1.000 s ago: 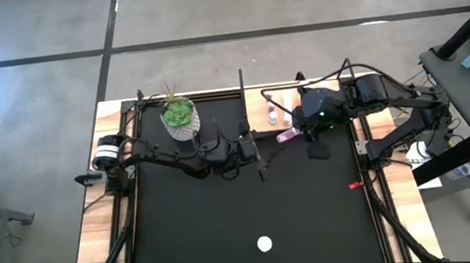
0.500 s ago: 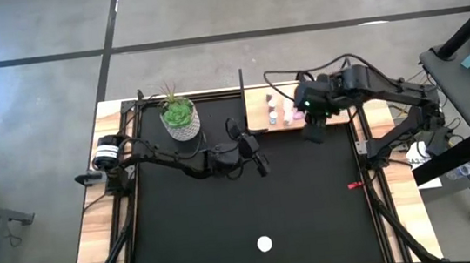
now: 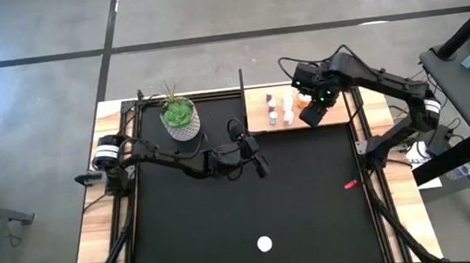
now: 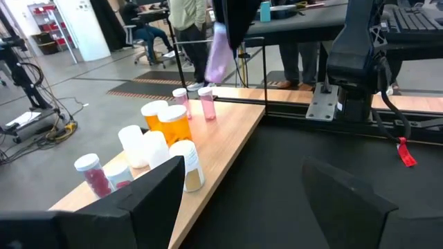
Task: Pick and place medicine bottles onto shelf by color
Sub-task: Put the pink pill bottle on the shelf aligned with the other pink pill bottles
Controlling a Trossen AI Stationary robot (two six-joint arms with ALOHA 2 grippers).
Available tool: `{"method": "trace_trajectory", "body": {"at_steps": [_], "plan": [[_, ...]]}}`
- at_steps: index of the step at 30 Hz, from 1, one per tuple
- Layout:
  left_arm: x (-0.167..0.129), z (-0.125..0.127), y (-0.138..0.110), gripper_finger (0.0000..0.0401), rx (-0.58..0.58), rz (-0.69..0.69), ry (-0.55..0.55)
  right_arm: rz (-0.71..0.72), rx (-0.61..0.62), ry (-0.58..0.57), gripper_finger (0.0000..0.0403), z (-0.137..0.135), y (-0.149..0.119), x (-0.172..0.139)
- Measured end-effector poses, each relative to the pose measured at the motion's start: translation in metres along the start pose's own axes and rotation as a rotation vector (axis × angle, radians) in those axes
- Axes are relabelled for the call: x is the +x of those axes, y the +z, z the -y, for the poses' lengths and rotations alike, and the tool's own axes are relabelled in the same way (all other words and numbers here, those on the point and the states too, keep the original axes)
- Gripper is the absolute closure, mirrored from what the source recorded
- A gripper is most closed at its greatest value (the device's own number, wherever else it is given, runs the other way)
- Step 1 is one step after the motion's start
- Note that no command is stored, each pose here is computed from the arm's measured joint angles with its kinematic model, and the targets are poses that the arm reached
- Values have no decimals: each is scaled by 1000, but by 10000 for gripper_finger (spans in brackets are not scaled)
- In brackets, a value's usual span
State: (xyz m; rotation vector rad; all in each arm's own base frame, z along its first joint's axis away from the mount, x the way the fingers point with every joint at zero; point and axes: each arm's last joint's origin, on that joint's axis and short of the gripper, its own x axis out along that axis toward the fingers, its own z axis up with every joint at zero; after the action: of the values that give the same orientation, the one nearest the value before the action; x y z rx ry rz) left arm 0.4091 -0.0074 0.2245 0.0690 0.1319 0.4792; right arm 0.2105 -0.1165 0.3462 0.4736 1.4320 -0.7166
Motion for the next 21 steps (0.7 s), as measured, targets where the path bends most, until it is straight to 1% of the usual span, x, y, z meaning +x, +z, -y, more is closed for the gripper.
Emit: {"method": "trace_trajectory", "body": {"at_steps": [8,15,19,21], "plan": [[0,0,-2,129,12,-20,-1,-205,110,-56,292,27,5,51],[-1,0,-4,129,15,-24,-2,-358,85,-84,291,35,9,87],[-1,0,-5,129,16,-25,-2,-399,72,-136,291,39,15,101],[-1,0,-6,129,19,-29,-2,-417,64,-133,291,42,18,107]]}}
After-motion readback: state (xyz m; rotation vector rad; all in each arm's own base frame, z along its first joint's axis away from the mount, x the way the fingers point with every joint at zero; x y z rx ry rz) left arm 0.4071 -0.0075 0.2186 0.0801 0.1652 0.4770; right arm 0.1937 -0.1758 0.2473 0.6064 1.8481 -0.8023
